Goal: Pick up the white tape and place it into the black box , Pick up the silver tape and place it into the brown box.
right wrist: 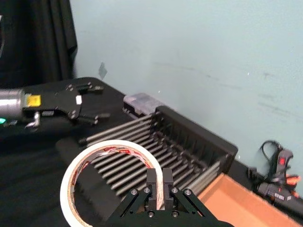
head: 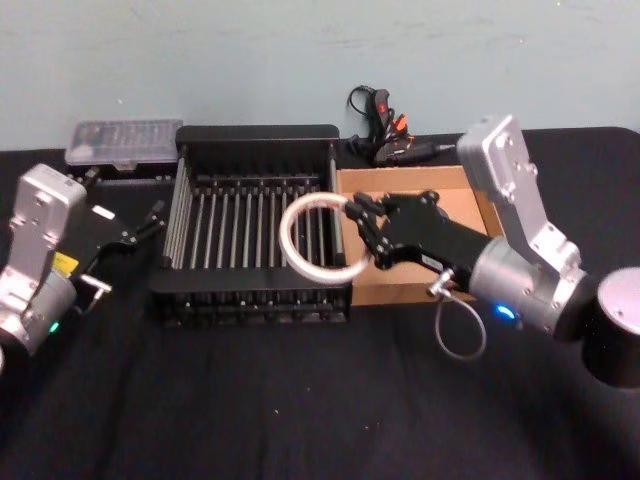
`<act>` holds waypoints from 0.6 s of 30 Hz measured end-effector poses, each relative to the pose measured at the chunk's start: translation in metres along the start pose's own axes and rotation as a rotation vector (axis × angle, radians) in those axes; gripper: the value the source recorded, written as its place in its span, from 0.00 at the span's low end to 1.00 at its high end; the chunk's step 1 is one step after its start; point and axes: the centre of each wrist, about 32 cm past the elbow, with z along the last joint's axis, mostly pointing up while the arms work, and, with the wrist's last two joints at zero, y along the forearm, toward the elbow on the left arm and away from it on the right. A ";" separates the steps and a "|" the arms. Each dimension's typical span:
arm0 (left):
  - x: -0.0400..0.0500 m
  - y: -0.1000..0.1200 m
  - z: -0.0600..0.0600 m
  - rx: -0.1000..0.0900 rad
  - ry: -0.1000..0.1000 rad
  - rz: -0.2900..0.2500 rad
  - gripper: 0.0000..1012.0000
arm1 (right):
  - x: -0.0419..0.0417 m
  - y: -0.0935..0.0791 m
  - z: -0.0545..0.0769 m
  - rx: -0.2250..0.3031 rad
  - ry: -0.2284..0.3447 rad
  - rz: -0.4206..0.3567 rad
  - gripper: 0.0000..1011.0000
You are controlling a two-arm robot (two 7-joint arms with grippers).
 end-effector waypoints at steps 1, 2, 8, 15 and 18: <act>0.0000 0.000 0.000 0.000 0.000 0.000 0.99 | 0.0010 0.003 0.001 0.003 -0.002 -0.003 0.08; 0.0000 0.000 0.000 0.000 0.000 0.000 0.99 | 0.0033 0.009 0.002 0.005 -0.005 -0.011 0.08; 0.0000 0.000 0.000 0.000 0.000 0.000 0.99 | 0.0104 0.031 0.007 0.016 -0.012 -0.044 0.08; 0.0000 0.000 0.000 0.000 0.000 0.000 0.99 | 0.0146 0.061 0.007 0.020 -0.014 -0.084 0.08; 0.0000 0.000 0.000 0.000 0.000 0.000 0.99 | 0.0144 0.072 0.007 0.018 -0.014 -0.093 0.08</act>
